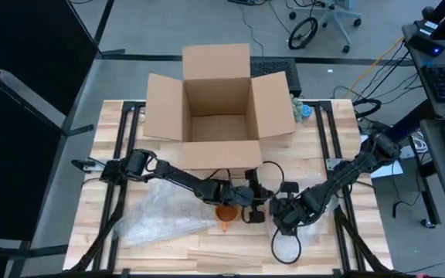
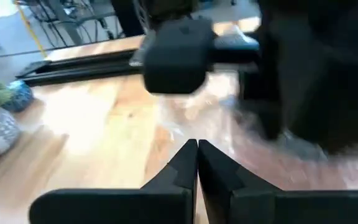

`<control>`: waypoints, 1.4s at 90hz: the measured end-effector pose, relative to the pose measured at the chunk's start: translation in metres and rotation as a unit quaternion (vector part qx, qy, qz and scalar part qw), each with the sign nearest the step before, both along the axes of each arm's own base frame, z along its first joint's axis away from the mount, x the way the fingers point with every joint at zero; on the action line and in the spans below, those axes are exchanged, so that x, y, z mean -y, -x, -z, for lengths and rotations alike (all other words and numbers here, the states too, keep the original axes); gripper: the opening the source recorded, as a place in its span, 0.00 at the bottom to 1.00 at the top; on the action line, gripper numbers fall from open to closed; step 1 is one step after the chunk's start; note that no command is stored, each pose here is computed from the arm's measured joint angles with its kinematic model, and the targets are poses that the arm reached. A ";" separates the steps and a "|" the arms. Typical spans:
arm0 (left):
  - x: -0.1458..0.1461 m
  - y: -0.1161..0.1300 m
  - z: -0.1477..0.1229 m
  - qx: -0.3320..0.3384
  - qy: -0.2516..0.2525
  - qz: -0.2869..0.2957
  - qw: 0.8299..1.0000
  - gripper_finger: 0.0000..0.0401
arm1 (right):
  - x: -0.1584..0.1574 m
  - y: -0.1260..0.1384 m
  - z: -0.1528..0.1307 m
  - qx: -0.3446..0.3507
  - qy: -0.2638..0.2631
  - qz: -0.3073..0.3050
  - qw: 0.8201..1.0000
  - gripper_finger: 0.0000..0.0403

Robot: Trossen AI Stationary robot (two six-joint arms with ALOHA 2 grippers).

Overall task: Wrap mug
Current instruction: Wrap the pink mug with the transparent bubble wrap

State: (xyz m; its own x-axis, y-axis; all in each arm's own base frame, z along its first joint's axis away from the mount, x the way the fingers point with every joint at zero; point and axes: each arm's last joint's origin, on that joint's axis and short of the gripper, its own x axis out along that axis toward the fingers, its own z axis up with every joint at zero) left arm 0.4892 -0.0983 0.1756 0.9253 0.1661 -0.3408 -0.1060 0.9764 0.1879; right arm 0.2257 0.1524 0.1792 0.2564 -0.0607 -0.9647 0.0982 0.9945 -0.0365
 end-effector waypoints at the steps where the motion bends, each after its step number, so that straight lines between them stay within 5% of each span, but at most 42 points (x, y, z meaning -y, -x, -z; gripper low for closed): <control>1: -0.001 0.000 0.000 0.001 0.002 0.004 1.000 0.00 | 0.000 0.000 0.000 0.001 0.000 0.000 1.000 0.00; 18: -0.001 -0.006 0.002 0.018 0.050 0.116 0.992 0.00 | -0.002 0.000 0.000 0.004 0.000 -0.004 1.000 0.00; 39: 0.002 -0.008 0.016 0.008 0.060 0.147 0.987 0.00 | -0.001 0.000 0.000 0.005 -0.002 -0.003 1.000 0.00; 78: 0.000 -0.010 0.026 -0.004 0.061 0.135 0.989 0.00 | -0.006 -0.009 -0.025 -0.009 -0.019 -0.021 1.000 0.00; 108: -0.001 -0.010 0.027 -0.005 0.069 0.130 0.989 0.00 | -0.002 -0.007 -0.071 -0.043 0.042 -0.017 0.998 0.00; 126: -0.001 -0.010 0.027 -0.005 0.069 0.130 0.989 0.00 | 0.000 -0.006 -0.075 -0.035 0.067 -0.012 0.997 0.00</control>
State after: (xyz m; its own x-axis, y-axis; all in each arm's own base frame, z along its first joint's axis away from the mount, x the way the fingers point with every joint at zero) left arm 0.4990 -0.0973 0.1482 0.9270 -0.1258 -0.3534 0.1530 0.9870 0.0500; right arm 0.2320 0.1526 0.2541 0.1923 -0.1847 -0.9638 0.0680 0.9823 -0.1747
